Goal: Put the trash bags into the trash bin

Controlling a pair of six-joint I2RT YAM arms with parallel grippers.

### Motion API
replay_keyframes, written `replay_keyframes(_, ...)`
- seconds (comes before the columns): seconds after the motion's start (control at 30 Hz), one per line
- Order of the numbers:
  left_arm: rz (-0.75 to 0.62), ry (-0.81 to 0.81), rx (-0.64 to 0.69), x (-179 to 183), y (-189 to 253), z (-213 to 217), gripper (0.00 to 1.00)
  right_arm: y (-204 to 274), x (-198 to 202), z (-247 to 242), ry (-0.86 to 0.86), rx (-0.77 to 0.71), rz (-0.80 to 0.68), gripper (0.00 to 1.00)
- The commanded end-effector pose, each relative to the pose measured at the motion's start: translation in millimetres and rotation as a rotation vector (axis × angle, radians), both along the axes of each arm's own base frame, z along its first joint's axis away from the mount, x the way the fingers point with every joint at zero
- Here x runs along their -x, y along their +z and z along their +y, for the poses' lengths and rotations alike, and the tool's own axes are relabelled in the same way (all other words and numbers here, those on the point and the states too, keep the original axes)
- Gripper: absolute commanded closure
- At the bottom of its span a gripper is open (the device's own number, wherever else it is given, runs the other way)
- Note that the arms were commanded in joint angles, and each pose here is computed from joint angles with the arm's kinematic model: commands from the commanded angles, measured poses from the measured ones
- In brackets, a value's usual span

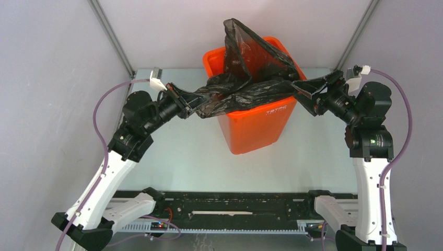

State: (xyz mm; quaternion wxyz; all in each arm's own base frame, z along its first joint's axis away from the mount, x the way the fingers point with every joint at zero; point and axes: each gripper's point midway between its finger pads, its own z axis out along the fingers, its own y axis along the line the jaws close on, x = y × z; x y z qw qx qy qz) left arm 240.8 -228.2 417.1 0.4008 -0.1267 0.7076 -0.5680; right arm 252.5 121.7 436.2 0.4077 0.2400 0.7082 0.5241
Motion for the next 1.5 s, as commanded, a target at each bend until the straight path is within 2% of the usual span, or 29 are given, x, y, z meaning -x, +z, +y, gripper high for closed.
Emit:
replay_keyframes(0.0,-0.047,-0.035,-0.006,5,10,-4,1.0,9,3,-2,0.015,0.022,-0.065,0.45)
replay_keyframes(0.23,-0.041,-0.031,-0.002,4,10,-2,1.0,13,-9,-11,-0.003,0.005,-0.081,0.46)
replay_keyframes(0.4,-0.004,-0.02,0.003,2,-3,1,1.0,-1,-13,-20,-0.023,0.042,-0.049,0.35)
replay_keyframes(0.53,0.009,-0.018,0.017,1,-7,3,1.0,-4,-20,-18,0.014,0.041,-0.045,0.39)
replay_keyframes(0.9,0.01,-0.041,0.012,-3,-5,1,1.0,-17,-31,-22,-0.01,0.064,-0.008,0.38)
replay_keyframes(1.0,0.009,-0.049,0.009,-5,-5,0,1.0,-19,-32,-16,0.009,0.062,0.002,0.45)
replay_keyframes(1.17,0.005,-0.061,0.006,-7,-2,-2,1.0,-22,-31,-7,0.018,0.074,0.008,0.45)
replay_keyframes(1.2,0.003,-0.061,0.007,-8,-1,-2,1.0,-23,-32,-6,0.022,0.072,0.007,0.47)
replay_keyframes(1.23,0.002,-0.06,0.006,-7,0,-2,1.0,-22,-33,-5,0.026,0.07,0.005,0.53)
replay_keyframes(1.37,0.002,-0.056,0.008,-8,1,1,0.93,-14,-30,-23,-0.045,0.088,-0.034,0.94)
replay_keyframes(1.4,0.002,-0.051,0.009,-8,1,3,0.9,-12,-29,-28,-0.061,0.094,-0.045,1.0)
replay_keyframes(1.47,0.002,-0.042,0.01,-8,2,6,0.83,-8,-24,-33,-0.064,0.097,-0.065,1.0)
